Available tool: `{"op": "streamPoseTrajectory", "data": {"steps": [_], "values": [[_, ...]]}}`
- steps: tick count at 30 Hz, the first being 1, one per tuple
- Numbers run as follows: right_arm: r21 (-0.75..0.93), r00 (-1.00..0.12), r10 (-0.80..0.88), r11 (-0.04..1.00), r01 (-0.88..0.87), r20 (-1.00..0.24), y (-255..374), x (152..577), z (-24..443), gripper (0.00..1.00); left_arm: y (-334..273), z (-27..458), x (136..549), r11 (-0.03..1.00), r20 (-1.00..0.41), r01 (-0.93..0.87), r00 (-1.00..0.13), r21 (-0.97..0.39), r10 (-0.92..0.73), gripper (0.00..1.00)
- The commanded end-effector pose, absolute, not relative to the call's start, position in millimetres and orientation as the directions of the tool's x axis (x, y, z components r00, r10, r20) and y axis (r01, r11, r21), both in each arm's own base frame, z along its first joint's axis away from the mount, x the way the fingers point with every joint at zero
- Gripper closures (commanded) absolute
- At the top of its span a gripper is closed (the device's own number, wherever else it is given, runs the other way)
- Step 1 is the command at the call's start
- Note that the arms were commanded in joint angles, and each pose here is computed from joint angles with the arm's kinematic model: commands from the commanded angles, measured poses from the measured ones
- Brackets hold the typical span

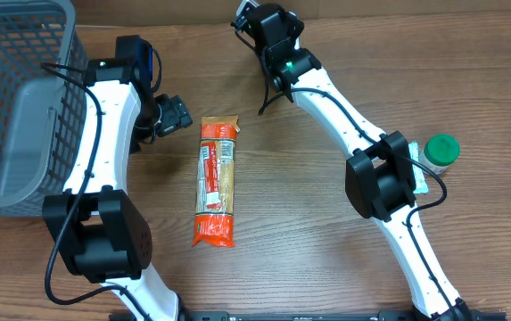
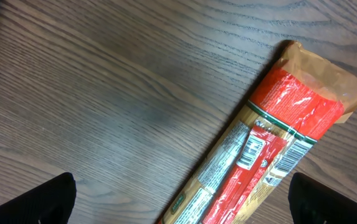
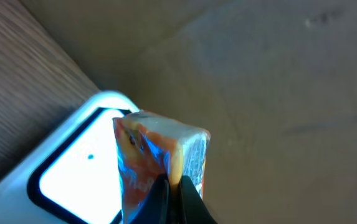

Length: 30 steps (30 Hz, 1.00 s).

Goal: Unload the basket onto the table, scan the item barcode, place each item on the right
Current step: 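Carry the orange packet right and release it beside the teal packet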

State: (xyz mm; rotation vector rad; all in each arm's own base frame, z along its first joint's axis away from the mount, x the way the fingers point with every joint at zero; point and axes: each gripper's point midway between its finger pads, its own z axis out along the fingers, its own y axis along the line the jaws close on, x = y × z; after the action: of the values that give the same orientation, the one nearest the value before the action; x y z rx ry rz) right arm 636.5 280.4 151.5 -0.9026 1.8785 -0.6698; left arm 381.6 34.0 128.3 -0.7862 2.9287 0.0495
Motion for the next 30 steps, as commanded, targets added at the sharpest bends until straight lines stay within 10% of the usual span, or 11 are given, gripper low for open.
{"op": "streamPoseTrajectory", "data": {"steps": [1,14,30], "values": [[-0.692,-0.355,-0.707,0.696,-0.193,-0.612,265.7,621.0,217.3,0.96,31.5,135.6,381.3,0.873,-0.131,-0.489,-0.865,-0.003,-0.485,0.0],[-0.333,-0.571,-0.41,0.912,-0.241,-0.711,206.5,478.2,339.1,0.96,31.5,135.6,381.3,0.873,-0.131,-0.489,-0.865,-0.003,-0.485,0.0],[0.091,-0.86,-0.106,0.98,-0.174,-0.499,113.6,358.6,345.8,0.96,31.5,135.6,381.3,0.873,-0.131,-0.488,-0.865,-0.003,-0.484,0.0]]}}
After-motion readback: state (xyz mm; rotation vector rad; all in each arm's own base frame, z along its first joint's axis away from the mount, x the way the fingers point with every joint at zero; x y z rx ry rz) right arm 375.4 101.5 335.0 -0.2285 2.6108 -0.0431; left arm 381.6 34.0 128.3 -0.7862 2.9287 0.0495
